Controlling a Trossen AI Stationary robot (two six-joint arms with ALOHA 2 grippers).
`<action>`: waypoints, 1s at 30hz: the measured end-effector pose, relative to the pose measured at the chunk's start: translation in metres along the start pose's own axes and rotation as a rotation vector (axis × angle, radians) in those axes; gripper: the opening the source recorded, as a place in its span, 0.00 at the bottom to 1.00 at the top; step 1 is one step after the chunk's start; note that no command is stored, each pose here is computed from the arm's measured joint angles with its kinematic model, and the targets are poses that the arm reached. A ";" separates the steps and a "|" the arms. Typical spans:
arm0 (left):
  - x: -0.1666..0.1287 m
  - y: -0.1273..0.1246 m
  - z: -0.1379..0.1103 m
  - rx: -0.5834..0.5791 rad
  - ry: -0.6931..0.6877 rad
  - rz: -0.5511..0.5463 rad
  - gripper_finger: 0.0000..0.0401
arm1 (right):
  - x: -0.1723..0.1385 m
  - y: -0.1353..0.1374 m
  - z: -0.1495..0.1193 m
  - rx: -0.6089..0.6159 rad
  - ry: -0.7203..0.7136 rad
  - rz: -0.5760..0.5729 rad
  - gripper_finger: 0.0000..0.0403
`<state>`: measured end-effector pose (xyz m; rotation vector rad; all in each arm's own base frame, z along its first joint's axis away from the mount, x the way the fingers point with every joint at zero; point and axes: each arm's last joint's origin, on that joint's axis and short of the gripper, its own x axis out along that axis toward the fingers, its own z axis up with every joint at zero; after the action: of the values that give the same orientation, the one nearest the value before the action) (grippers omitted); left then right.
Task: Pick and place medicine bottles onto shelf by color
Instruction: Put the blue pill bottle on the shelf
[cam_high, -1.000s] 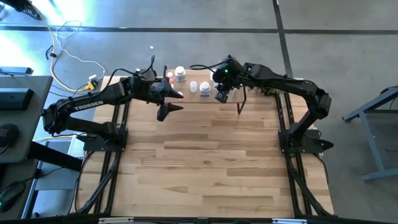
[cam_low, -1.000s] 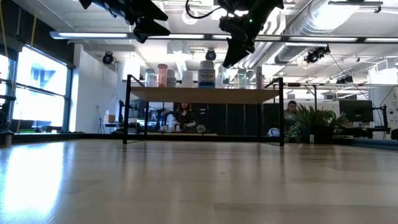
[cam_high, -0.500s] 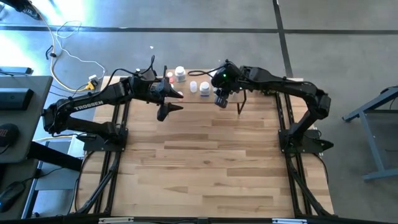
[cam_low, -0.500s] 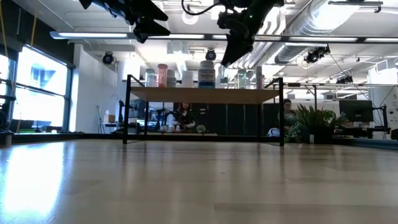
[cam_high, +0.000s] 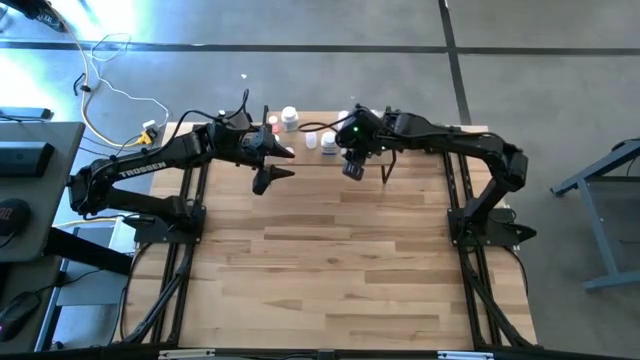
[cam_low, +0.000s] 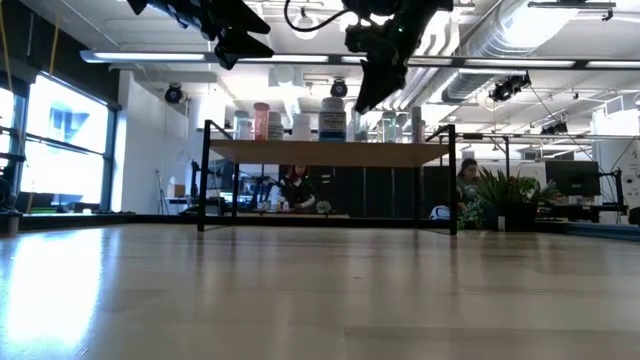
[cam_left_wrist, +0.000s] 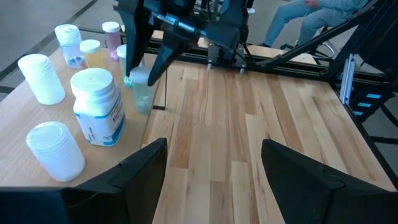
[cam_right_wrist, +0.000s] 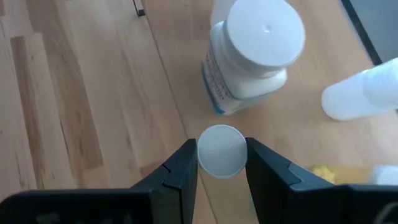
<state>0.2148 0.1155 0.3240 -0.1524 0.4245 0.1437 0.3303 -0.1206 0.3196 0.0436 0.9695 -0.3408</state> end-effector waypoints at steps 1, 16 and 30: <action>0.000 0.000 0.000 0.000 0.000 0.000 0.63 | 0.002 0.000 0.000 0.002 0.002 -0.001 0.25; 0.000 0.000 0.000 0.000 0.000 -0.001 0.63 | 0.008 -0.002 0.001 0.025 0.004 -0.042 0.26; 0.000 0.000 0.000 0.000 0.000 0.000 0.63 | 0.010 -0.002 0.000 0.046 0.018 -0.059 0.39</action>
<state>0.2148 0.1155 0.3239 -0.1523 0.4249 0.1434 0.3349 -0.1253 0.3119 0.0607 0.9825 -0.4178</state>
